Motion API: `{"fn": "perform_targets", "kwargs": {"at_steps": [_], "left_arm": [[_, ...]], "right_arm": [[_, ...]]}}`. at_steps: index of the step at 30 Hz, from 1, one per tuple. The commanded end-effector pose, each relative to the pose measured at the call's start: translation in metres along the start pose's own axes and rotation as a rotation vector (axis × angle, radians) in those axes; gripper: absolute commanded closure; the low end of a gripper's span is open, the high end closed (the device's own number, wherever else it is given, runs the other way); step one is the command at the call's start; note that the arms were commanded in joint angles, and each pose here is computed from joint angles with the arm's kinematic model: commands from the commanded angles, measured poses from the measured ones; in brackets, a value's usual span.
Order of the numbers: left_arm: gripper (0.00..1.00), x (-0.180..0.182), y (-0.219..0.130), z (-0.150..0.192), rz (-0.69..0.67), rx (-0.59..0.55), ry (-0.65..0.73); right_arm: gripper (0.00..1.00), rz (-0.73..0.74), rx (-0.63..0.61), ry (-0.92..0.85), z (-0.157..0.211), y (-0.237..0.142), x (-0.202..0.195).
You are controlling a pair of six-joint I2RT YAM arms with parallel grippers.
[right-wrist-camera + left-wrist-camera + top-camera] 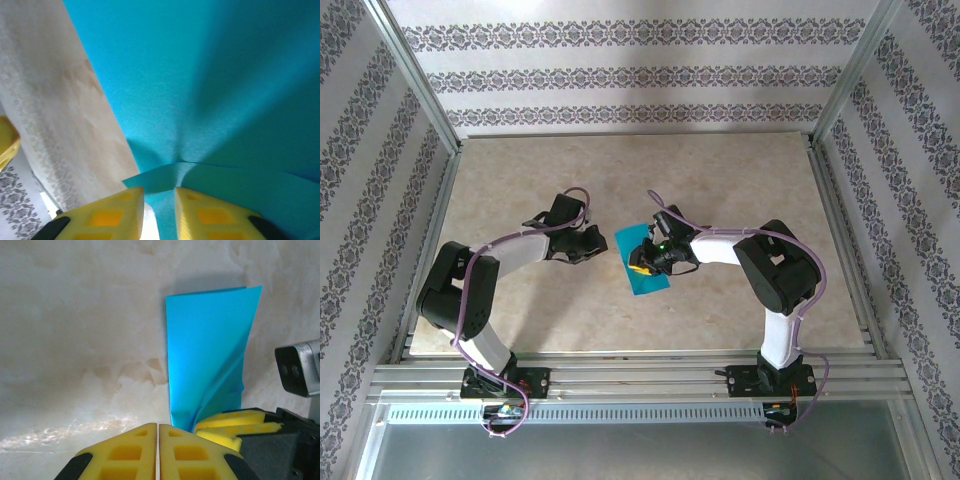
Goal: Fold a paper plane with a square sheet of paper (pick it up from the middle)
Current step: Fold the triangle a second time at the center of the table.
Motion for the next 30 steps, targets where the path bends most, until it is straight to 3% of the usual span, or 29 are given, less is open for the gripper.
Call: {"fn": "perform_targets", "kwargs": {"at_steps": [1,4,7,15,30], "left_arm": [[0.90,-0.016,-0.001,0.013,0.076,0.041,0.018],[0.91,-0.023,0.007,0.022,0.096,0.076,0.031],[0.93,-0.028,0.015,0.030,0.090,0.104,0.046],[0.96,-0.035,0.039,0.040,0.052,0.172,0.077],[1.00,-0.023,0.056,0.040,-0.068,0.169,0.103]], "right_arm": [[0.81,0.115,0.059,0.055,0.017,0.009,-0.027],[0.92,0.124,0.066,0.062,0.019,0.011,-0.030],[0.96,0.126,0.073,0.065,0.020,0.012,-0.031],[0.97,0.137,0.077,0.067,0.020,0.012,-0.032],[0.97,0.137,0.076,0.071,0.019,0.012,-0.033]]}}
Point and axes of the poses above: each hand's point on the last joint's axis, 136 mm out from that joint toward the fingers, its own y axis out along the fingers, its own x axis along the line the jaws close on, z = x × y, the point moved 7 cm from there along -y, back along the fingers, and after that the axes turned 12 degrees about -y, right-handed, at the moved point
